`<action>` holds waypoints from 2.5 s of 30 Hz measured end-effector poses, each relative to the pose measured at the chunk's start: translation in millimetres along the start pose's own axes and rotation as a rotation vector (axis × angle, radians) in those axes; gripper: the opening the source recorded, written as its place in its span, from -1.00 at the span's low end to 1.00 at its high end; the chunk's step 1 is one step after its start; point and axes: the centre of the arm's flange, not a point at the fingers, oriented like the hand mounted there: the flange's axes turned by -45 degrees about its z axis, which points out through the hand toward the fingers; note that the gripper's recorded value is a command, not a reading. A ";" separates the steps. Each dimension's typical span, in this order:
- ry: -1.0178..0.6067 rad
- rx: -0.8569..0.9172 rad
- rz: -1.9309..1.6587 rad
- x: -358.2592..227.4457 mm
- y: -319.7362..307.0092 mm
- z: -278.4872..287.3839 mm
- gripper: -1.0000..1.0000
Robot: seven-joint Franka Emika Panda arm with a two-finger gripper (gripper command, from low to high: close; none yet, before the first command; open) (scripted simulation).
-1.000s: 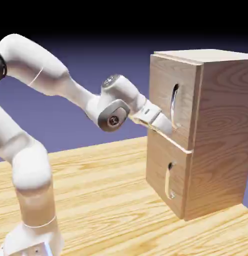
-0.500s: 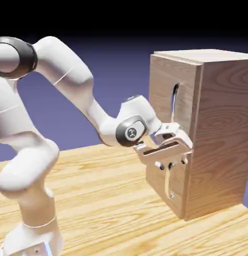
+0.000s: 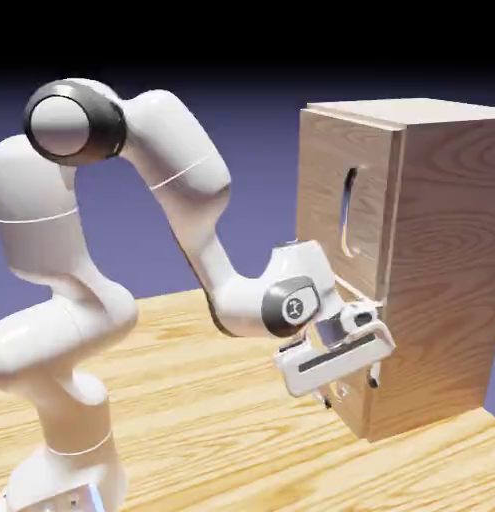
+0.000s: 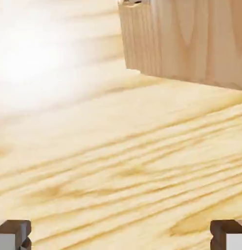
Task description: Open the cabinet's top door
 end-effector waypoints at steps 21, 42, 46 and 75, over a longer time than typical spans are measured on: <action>0.038 -0.225 -1.021 -14.2 -4.9 1.0 0.00; -0.533 -1.052 -1.279 29.3 3.2 -184.1 0.00; -0.694 -1.219 -1.212 24.2 -9.3 -226.4 0.00; -0.963 -0.831 -0.920 100.9 -74.2 -273.0 -1.00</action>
